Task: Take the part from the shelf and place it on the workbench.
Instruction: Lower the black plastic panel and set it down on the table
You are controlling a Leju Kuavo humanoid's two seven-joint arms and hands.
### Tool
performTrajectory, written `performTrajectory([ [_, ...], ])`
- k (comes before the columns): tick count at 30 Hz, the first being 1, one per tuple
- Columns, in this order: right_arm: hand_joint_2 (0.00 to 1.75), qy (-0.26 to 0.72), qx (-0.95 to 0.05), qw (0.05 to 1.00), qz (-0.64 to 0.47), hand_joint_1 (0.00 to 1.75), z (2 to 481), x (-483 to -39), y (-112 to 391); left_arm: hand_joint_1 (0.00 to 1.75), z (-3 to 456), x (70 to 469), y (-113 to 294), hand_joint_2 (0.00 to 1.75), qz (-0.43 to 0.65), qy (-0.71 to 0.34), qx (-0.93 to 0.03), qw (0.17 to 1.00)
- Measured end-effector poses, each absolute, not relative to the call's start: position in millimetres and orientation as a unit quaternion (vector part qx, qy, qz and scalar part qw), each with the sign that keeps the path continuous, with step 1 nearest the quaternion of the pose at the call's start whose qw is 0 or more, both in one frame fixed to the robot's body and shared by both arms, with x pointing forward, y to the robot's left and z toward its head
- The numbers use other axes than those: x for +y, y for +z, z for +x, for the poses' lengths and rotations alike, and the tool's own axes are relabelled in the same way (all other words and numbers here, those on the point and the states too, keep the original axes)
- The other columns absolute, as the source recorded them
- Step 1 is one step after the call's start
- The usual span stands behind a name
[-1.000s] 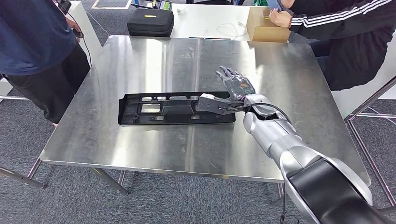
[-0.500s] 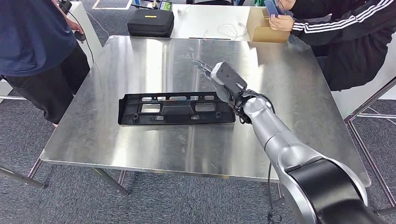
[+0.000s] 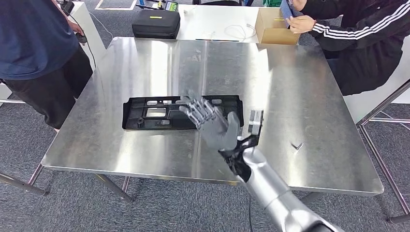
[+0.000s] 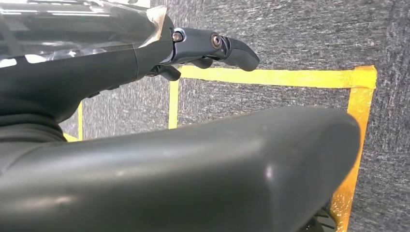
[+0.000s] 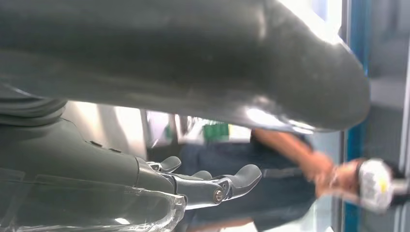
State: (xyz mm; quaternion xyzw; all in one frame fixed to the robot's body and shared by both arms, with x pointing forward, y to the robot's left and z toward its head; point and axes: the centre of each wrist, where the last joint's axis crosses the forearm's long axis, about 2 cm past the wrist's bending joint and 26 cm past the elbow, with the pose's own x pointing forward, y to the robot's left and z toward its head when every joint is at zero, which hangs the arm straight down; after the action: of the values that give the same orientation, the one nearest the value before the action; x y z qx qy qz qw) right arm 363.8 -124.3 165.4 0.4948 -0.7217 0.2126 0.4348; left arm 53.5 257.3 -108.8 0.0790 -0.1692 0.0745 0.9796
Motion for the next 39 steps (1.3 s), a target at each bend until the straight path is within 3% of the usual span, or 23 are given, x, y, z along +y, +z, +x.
performTrajectory([
  [5,0.00,0.237,-0.709,0.409,0.522,0.00,325,-120,153,0.00,52,257,-109,0.00,0.079,0.080,-0.169,0.979],
  [21,0.00,0.244,-0.715,0.398,0.520,0.00,272,-118,132,0.00,51,256,-109,0.00,0.075,0.098,-0.165,0.978],
  [39,0.00,0.249,-0.709,0.414,0.514,0.00,264,-107,130,0.00,52,254,-109,0.00,0.071,0.095,-0.167,0.979],
])
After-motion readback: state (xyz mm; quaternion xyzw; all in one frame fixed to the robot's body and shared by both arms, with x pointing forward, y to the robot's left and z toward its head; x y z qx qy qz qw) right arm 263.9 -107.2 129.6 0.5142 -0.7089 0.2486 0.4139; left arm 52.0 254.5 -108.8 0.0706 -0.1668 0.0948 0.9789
